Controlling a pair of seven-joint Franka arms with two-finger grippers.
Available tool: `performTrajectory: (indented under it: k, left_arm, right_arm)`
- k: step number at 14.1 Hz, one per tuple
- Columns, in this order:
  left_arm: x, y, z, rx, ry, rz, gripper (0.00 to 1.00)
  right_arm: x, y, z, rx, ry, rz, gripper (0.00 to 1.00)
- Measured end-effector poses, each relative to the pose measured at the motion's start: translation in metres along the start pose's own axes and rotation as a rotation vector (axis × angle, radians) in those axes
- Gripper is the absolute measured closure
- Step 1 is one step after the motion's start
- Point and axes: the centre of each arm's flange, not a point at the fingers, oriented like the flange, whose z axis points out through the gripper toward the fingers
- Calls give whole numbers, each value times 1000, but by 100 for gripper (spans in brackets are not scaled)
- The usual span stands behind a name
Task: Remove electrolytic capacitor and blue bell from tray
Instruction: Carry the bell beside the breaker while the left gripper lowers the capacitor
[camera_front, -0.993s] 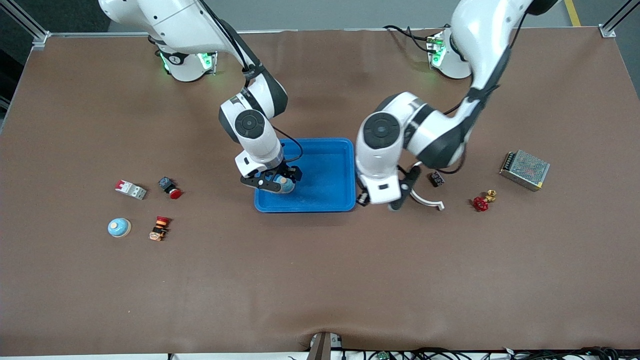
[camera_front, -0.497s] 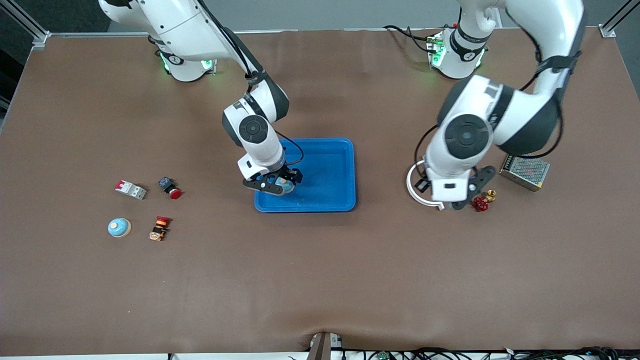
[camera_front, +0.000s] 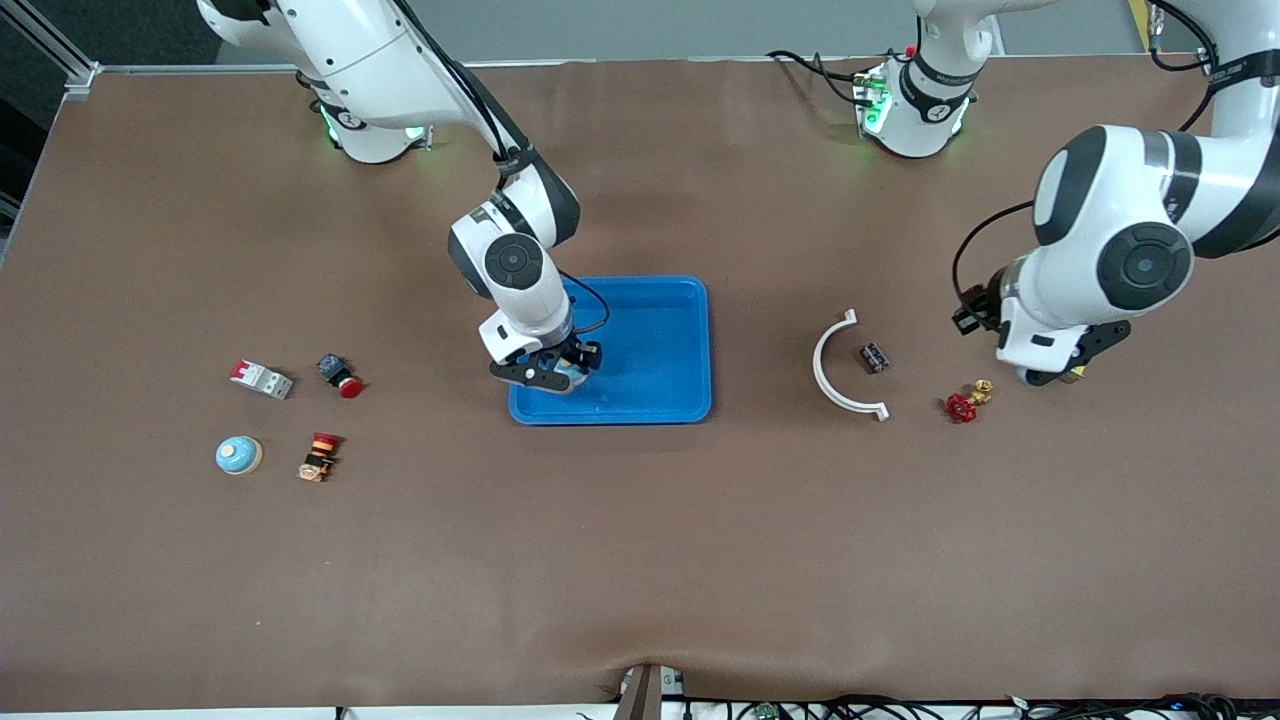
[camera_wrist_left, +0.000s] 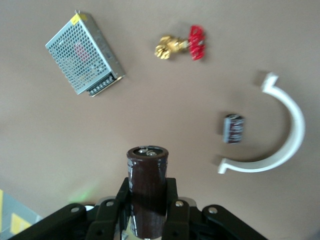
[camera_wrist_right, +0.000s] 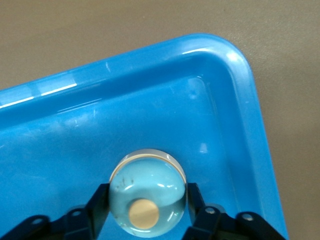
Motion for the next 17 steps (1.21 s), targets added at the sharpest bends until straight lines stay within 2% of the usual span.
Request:
performTrajectory:
  k: [3, 5, 7, 9, 11, 14, 17]
  left_arm:
    - [7, -5, 46, -10, -10, 32, 70]
    - [12, -9, 85, -44, 11, 40, 70]
    - [13, -7, 122, -84, 40, 44, 70]
    - [15, -3, 150, -115, 52, 46, 70]
    - [19, -1, 170, -128, 39, 43, 70]
    - [24, 0, 190, -131, 11, 38, 70]
    - [32, -6, 199, -127, 13, 37, 70]
  right_arm:
    - [4, 0, -2, -2, 5, 17, 37]
    - [14, 4, -7, -36, -14, 26, 37]
    - [25, 5, -24, -102, -64, 1, 37]
    - [43, 14, -57, -158, -125, -77, 37]
    - [77, 44, -94, -185, -188, -181, 37]
    - [140, 123, -125, -154, -243, -335, 37]
    - [190, 219, -129, -101, -280, -486, 37]
